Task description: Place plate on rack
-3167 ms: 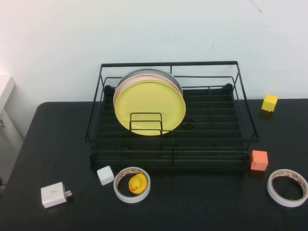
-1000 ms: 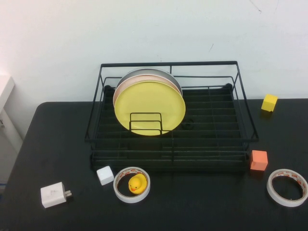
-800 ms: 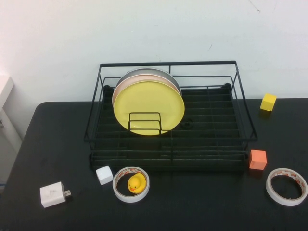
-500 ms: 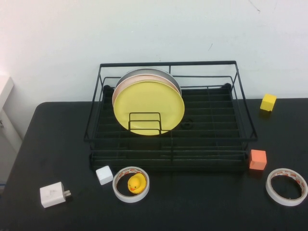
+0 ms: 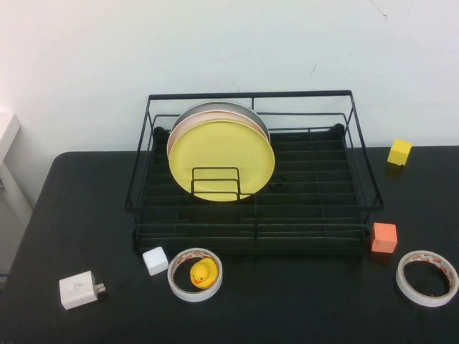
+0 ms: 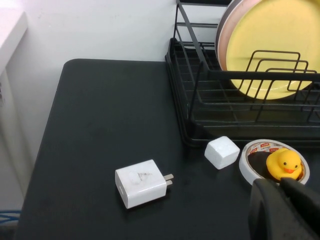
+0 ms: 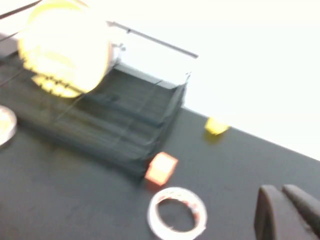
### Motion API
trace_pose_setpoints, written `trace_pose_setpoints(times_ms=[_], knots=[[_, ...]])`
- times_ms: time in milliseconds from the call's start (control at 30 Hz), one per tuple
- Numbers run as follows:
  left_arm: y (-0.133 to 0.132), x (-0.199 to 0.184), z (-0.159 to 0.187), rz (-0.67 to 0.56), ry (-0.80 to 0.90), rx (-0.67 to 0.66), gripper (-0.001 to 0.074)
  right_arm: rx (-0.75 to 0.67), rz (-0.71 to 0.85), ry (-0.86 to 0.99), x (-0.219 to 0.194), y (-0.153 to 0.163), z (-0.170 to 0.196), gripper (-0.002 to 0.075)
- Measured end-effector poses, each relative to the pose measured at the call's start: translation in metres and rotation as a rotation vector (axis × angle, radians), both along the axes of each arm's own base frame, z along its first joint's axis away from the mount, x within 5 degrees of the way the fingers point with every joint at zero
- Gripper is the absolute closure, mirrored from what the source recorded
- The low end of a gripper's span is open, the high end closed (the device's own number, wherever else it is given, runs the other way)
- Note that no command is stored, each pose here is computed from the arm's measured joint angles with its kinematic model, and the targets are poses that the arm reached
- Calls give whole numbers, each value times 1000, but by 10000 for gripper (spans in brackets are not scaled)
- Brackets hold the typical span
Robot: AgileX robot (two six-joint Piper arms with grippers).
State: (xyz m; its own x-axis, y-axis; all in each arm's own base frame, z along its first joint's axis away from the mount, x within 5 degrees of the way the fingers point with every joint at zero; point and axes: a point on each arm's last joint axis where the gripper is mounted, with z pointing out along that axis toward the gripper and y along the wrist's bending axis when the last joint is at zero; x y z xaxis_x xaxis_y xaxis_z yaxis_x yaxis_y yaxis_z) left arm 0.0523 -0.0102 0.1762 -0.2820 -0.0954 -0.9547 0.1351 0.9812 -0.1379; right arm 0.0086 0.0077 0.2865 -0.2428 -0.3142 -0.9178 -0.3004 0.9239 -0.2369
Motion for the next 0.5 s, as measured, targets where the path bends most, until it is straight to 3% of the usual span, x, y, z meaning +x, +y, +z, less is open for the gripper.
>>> trace_pose_setpoints(times_ms=[233,500], knots=[[0,0,0,-3,-2,10,729,2,-158,-33,-6,-1,0,726],[0,0,0,-2,-2,11,729,1,-184,-30,-6,-1,-1,726]])
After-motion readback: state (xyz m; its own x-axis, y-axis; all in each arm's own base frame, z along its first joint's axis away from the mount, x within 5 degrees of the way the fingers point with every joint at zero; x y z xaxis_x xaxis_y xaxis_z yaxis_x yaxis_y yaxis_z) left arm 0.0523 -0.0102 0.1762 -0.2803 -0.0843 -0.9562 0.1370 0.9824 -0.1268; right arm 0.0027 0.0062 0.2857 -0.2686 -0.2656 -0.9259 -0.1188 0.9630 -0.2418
